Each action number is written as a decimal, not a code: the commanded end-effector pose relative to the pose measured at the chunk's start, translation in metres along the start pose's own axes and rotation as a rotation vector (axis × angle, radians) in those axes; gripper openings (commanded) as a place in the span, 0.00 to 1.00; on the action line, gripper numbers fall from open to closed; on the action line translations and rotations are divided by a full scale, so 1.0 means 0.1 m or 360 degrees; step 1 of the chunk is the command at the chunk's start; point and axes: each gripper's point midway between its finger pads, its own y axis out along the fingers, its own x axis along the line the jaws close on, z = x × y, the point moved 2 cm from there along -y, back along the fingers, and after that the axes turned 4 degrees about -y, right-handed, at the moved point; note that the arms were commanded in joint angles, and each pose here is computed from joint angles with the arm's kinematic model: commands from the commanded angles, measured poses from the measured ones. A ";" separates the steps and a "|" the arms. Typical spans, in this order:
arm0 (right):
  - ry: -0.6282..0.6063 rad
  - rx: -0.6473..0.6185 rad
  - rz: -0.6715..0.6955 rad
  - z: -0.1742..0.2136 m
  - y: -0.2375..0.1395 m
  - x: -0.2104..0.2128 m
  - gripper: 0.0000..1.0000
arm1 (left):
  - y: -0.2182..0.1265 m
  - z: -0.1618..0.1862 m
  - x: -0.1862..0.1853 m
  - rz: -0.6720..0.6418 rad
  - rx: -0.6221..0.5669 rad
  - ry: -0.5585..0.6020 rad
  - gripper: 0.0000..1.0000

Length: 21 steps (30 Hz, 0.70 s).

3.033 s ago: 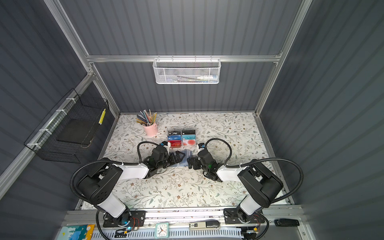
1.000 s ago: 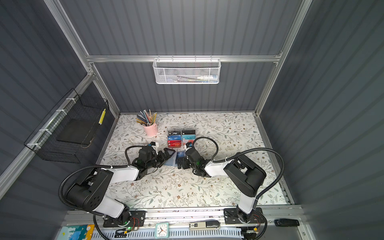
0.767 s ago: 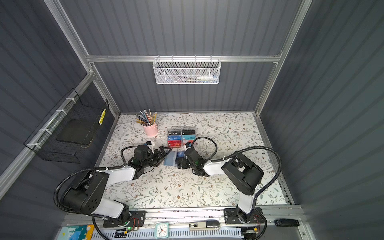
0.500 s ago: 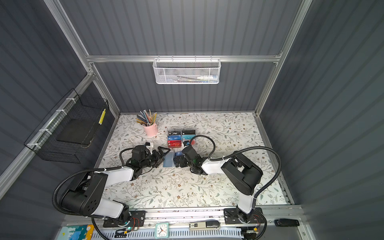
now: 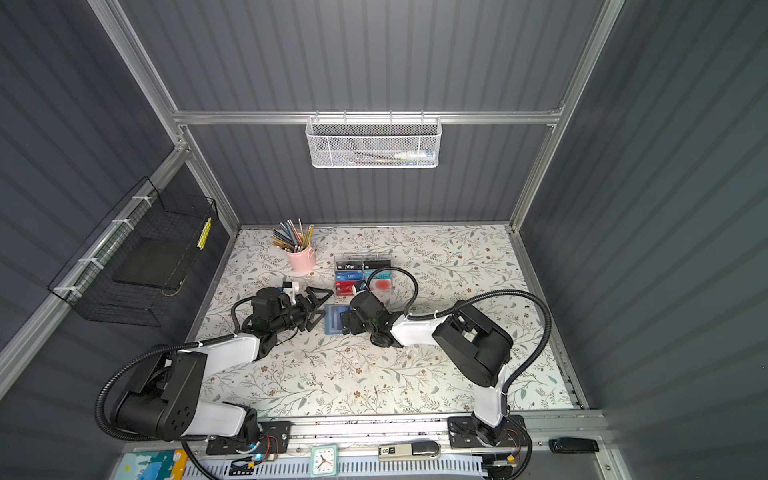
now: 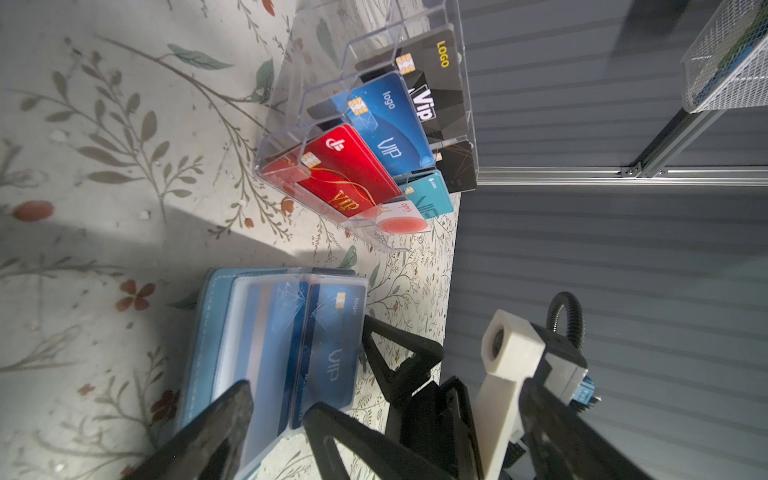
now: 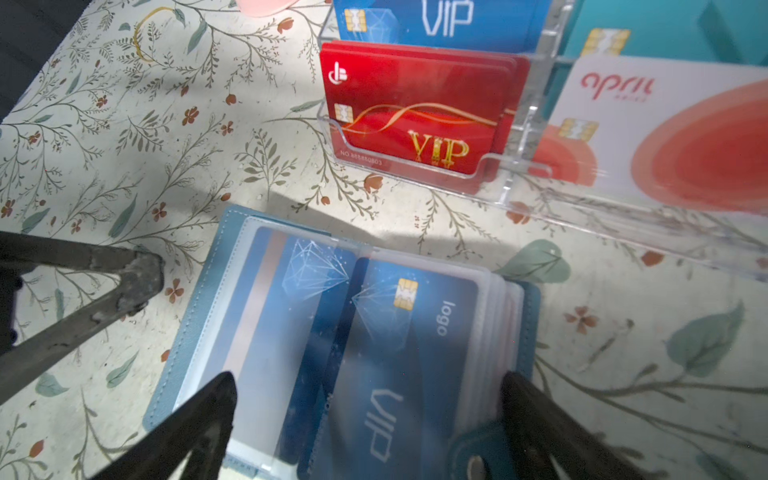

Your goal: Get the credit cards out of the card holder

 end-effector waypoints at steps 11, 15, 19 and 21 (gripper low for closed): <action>0.0067 -0.0080 -0.0217 -0.07 -0.53 0.13 0.99 | 0.15 -0.01 0.00 0.0167 0.0080 -0.0123 1.00; 0.0101 -0.0065 -0.0372 -0.04 -0.48 0.28 0.99 | 0.19 0.03 0.20 0.0121 0.0089 -0.0165 1.00; 0.0117 -0.0009 -0.0475 0.00 -0.35 0.40 0.99 | 0.20 0.11 0.46 0.0035 0.0110 -0.0210 1.00; 0.0132 0.0016 -0.0503 0.04 -0.29 0.43 0.99 | 0.18 0.13 0.55 0.0008 0.0108 -0.0221 1.00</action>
